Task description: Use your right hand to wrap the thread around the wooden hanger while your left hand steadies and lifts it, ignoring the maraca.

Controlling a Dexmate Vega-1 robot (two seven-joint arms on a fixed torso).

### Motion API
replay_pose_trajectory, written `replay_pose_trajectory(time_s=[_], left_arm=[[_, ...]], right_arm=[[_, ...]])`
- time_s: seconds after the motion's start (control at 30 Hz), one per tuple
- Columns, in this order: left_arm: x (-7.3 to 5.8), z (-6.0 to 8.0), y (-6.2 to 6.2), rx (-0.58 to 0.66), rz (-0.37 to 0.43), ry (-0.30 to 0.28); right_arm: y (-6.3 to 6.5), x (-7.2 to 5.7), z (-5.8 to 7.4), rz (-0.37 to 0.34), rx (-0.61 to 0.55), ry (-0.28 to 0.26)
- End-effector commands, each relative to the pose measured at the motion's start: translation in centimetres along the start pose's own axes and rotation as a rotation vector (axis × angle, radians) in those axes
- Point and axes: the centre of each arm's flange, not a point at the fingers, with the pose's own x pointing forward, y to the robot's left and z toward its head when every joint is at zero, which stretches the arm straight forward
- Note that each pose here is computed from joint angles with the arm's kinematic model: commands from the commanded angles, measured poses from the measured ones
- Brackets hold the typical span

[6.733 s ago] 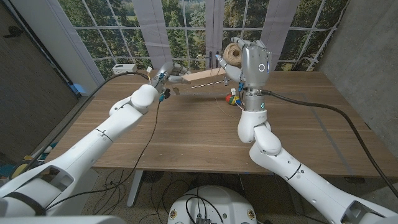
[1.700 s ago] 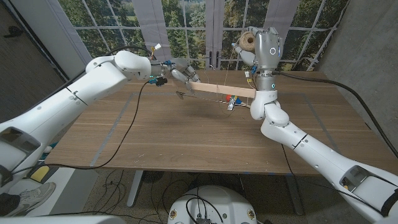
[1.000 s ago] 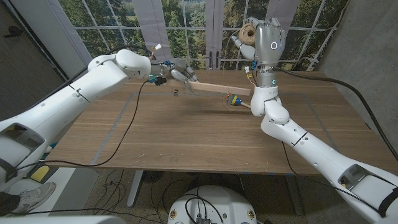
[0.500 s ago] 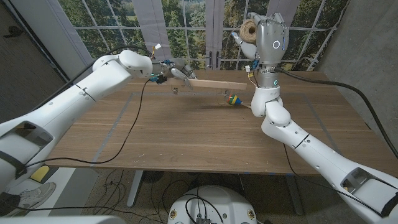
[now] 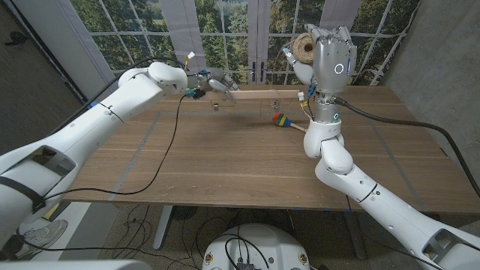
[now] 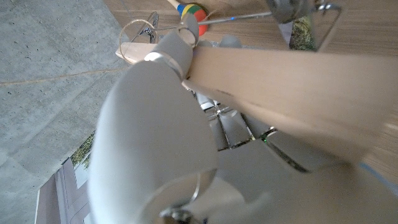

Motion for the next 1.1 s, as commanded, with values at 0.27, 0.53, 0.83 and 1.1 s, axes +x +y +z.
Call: replay_pose_trajectory(time_s=[0.27,0.53,0.83,1.1], left_arm=[[0.2,1.0,-0.2,-0.049,0.035,-0.059],[0.0,1.5,-0.6,-0.091,0.056,-0.108],[-0.5,2.2,-0.9,-0.112,0.086,-0.152],[-0.9,2.3,-1.1,-0.152,0.101,-0.176]], right_arm=[[-4.3,-6.7,0.7,0.096,-0.010,0.149],[-3.5,-9.4,0.0,0.205,0.002,0.245],[-1.2,-11.7,-1.3,0.320,0.030,0.334],[0.9,-13.5,-2.3,0.416,0.054,0.382]])
